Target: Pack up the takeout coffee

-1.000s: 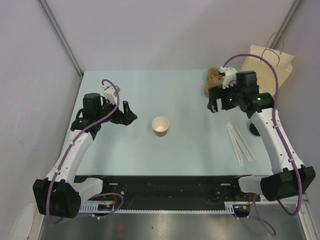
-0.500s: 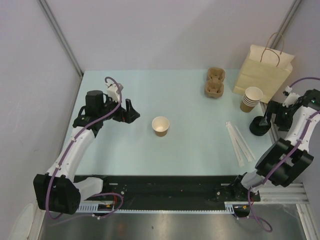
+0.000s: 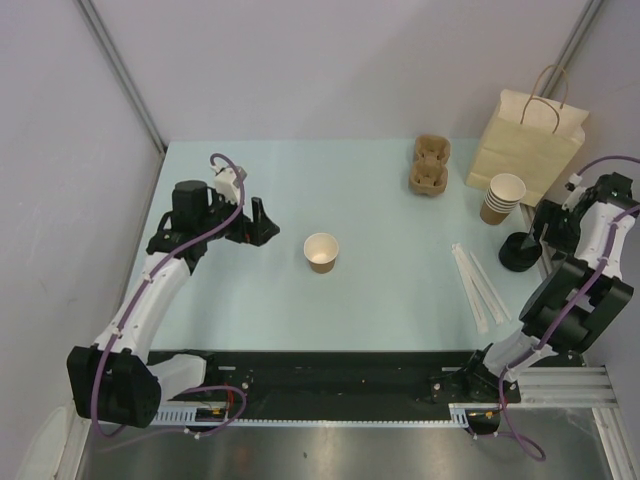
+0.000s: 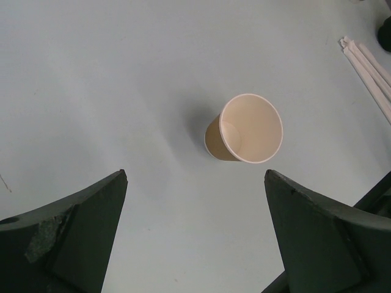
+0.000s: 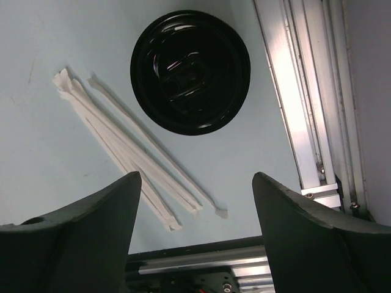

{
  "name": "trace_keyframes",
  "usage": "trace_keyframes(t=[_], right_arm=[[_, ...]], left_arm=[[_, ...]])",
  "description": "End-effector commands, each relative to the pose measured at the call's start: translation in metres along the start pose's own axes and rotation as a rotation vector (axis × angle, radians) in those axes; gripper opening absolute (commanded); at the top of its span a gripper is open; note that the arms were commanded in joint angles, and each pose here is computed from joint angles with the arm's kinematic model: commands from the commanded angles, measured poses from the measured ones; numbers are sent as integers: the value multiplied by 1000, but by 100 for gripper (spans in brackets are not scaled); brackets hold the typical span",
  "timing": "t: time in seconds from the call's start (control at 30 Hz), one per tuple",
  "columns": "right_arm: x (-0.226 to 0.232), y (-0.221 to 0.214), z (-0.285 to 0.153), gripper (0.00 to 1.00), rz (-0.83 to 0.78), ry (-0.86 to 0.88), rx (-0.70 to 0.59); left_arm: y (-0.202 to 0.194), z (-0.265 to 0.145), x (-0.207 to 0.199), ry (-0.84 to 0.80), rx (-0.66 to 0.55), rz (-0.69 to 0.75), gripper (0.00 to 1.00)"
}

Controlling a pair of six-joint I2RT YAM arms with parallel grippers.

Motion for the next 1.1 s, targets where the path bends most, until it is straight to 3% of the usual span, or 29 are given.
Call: trace_keyframes(t=[0.0,0.1,0.43,1.07], right_arm=[[1,25,-6,77,31,-66,-77],[8,29,-4,73,11,-60,-41],[52,23,13,66,-359,-125,37],[48,19,50,51,-451,-169,171]], left_arm=[[19,1,1,10,-58,18,99],[21,2,-1,-8,-68,12,99],[12,11,-2,-43,-60,-7,100],[16,10,-1,-42,-78,15,99]])
Point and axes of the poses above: each gripper's point midway between its finger pads, its own z axis out along the fingers, its own x axis along the line the jaws close on, y = z × x, the point moved 5 cm from there along -z, back along the fingers, and after that the axes turned 14 degrees about z, right-handed, at the moved point
